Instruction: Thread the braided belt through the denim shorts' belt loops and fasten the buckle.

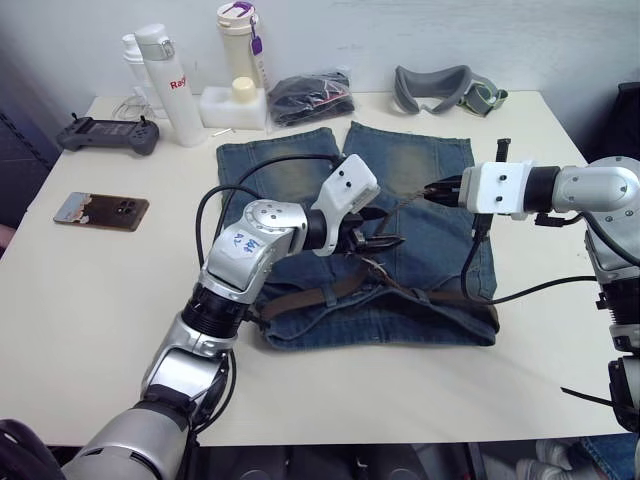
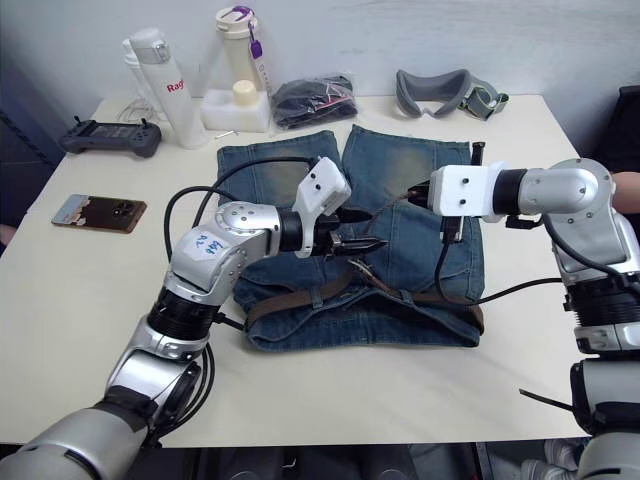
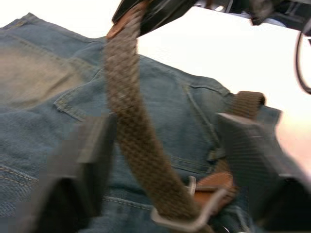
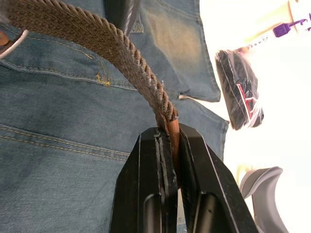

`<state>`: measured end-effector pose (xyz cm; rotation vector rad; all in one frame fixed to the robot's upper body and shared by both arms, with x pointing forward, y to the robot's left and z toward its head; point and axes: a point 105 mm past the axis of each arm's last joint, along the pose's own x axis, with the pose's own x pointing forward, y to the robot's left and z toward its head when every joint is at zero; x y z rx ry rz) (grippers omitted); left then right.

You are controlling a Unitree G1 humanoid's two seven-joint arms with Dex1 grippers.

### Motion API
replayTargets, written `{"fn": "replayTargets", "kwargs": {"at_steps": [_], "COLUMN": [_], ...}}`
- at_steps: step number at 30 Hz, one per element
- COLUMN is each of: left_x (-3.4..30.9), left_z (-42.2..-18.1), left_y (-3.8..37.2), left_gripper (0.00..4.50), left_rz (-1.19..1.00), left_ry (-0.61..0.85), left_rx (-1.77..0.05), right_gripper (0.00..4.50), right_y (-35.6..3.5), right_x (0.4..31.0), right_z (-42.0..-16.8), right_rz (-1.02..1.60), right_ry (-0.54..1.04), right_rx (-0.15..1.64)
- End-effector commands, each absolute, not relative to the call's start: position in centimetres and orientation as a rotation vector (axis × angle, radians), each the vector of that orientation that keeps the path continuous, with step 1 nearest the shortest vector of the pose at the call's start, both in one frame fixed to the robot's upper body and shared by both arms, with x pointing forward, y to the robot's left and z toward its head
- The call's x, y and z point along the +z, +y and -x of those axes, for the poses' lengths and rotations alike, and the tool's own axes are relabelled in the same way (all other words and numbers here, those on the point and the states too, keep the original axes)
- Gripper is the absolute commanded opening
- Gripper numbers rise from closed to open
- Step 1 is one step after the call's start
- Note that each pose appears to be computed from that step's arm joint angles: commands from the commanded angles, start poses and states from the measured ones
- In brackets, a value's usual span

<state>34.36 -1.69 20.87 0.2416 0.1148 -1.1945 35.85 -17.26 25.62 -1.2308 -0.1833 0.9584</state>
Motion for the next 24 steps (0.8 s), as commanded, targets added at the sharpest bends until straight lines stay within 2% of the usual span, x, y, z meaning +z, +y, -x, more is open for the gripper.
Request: {"fn": "replayTargets", "kwargs": {"at_steps": [1,2,5,10,11,13,15,16,19,21,24], "left_x": [23.0,22.9,22.6,22.0,22.0,22.0,22.0,22.0,21.7,21.8,22.6], "left_z": [-34.5,-34.5,-34.4,-34.8,-34.9,-35.1,-35.4,-35.5,-35.9,-36.2,-35.9], "left_y": [-2.1,-2.1,-2.2,-2.0,-1.9,-1.7,-1.1,-0.7,0.4,1.2,1.8], "left_gripper": [1.50,1.01,0.03,0.03,0.01,0.00,0.00,0.00,0.00,0.00,0.00], "left_rz": [-0.233,-0.233,-0.232,-0.204,-0.194,-0.179,-0.132,-0.095,0.025,0.131,0.357], "left_ry": [0.038,0.041,0.060,0.106,0.112,0.122,0.143,0.157,0.202,0.223,0.236], "left_rx": [-1.177,-1.177,-1.181,-1.151,-1.142,-1.128,-1.099,-1.085,-1.043,-1.013,-1.010], "right_gripper": [0.00,0.00,0.00,0.00,0.44,0.95,1.94,2.10,3.39,4.28,4.40], "right_y": [-16.7,-16.7,-16.4,-16.1,-16.1,-16.3,-17.0,-17.5,-18.2,-17.8,-16.4], "right_x": [27.2,27.2,27.0,26.8,26.7,26.1,24.7,23.8,21.2,20.3,20.0], "right_z": [-35.0,-35.0,-34.8,-34.3,-34.2,-34.0,-33.6,-33.5,-32.8,-32.7,-32.7], "right_rz": [1.224,1.220,1.206,1.077,1.052,1.016,0.970,0.919,0.802,0.707,0.478], "right_ry": [-0.257,-0.256,-0.257,-0.236,-0.226,-0.174,-0.076,-0.011,0.106,0.116,0.145], "right_rx": [0.944,0.945,0.950,0.980,0.982,1.007,1.023,1.020,1.041,1.032,1.021]}}
